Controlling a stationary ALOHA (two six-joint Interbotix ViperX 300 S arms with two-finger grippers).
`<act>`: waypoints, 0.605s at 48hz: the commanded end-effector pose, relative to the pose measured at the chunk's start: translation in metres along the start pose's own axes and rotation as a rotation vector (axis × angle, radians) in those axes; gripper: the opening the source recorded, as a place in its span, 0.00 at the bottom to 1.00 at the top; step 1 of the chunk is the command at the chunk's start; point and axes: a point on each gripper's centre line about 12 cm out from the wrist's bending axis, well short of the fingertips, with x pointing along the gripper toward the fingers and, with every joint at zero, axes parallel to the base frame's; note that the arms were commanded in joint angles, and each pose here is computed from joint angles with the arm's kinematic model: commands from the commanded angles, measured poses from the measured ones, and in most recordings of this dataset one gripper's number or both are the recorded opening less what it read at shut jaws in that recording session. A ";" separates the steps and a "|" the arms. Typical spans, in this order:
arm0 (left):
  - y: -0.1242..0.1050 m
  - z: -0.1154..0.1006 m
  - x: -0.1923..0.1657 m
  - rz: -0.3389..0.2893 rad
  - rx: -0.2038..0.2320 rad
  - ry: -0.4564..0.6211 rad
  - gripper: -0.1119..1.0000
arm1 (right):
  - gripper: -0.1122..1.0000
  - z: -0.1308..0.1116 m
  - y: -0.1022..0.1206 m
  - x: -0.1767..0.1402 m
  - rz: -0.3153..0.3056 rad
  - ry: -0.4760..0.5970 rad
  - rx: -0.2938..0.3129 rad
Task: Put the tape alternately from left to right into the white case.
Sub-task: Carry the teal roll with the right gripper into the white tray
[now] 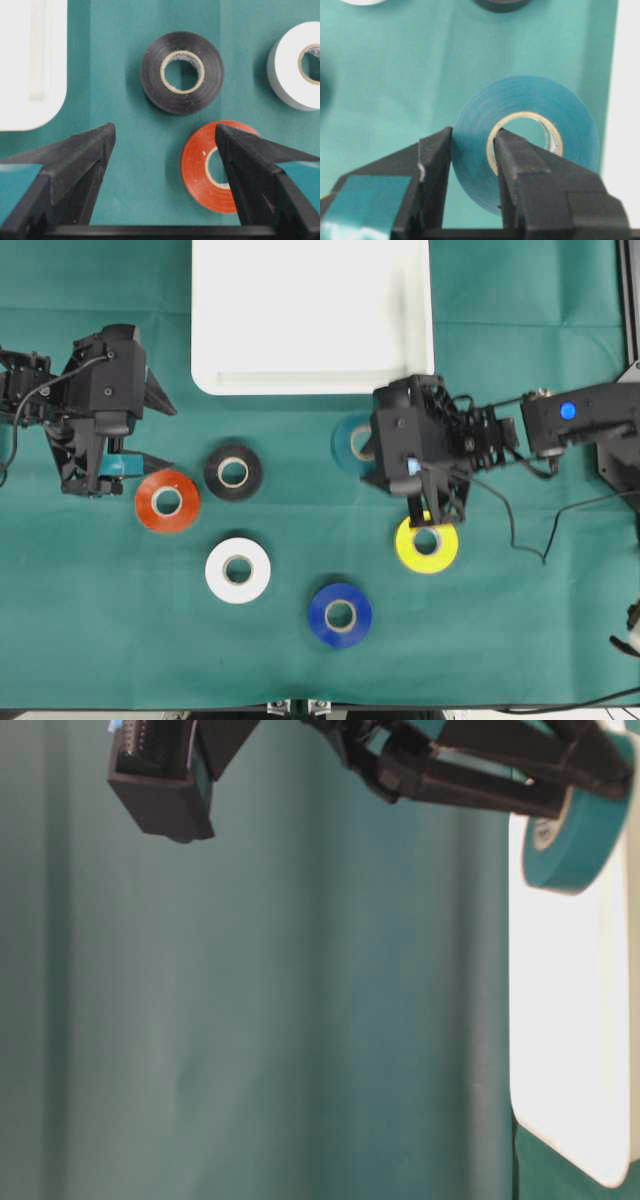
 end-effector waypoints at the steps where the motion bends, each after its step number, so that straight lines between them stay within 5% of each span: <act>1: -0.002 0.006 -0.002 -0.006 0.005 -0.021 0.89 | 0.33 0.014 -0.016 -0.008 -0.031 -0.050 0.013; 29: -0.002 0.006 -0.002 -0.006 0.003 -0.026 0.89 | 0.33 0.009 -0.121 -0.008 -0.260 -0.046 0.087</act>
